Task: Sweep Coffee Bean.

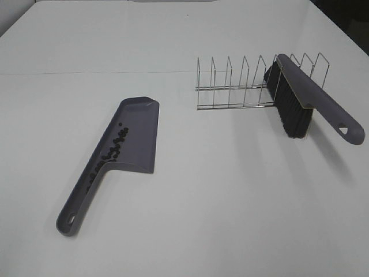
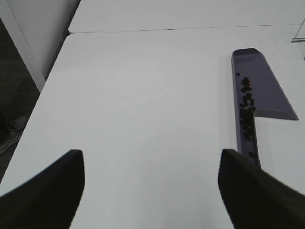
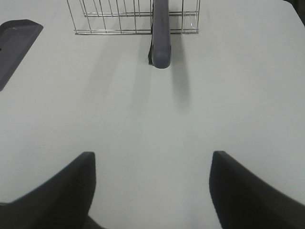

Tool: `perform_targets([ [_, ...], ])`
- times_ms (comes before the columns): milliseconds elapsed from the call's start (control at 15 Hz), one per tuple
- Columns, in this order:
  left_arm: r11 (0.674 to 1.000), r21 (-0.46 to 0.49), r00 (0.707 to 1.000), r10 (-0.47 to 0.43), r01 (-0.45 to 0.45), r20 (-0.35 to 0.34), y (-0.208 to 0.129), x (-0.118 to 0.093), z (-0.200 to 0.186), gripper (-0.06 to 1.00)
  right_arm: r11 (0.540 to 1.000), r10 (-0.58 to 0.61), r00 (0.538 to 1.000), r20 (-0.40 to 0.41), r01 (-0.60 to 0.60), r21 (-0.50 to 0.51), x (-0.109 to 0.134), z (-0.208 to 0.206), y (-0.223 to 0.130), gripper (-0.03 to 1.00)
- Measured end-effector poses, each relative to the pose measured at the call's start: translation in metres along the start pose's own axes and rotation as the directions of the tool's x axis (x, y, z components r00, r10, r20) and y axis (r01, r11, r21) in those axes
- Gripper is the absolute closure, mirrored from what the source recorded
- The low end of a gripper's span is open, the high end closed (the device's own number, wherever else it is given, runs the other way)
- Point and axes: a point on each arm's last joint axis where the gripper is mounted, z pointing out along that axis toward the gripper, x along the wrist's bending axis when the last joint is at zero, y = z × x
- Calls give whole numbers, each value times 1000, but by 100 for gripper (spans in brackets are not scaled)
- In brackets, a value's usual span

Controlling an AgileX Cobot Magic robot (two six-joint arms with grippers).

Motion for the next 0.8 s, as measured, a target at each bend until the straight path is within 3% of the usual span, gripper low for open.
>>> perform_targets([
  [800, 1000, 0, 1000, 0, 0, 0, 0, 0, 0, 25, 1000, 0, 1000, 1, 0, -1, 0, 0, 0, 38],
])
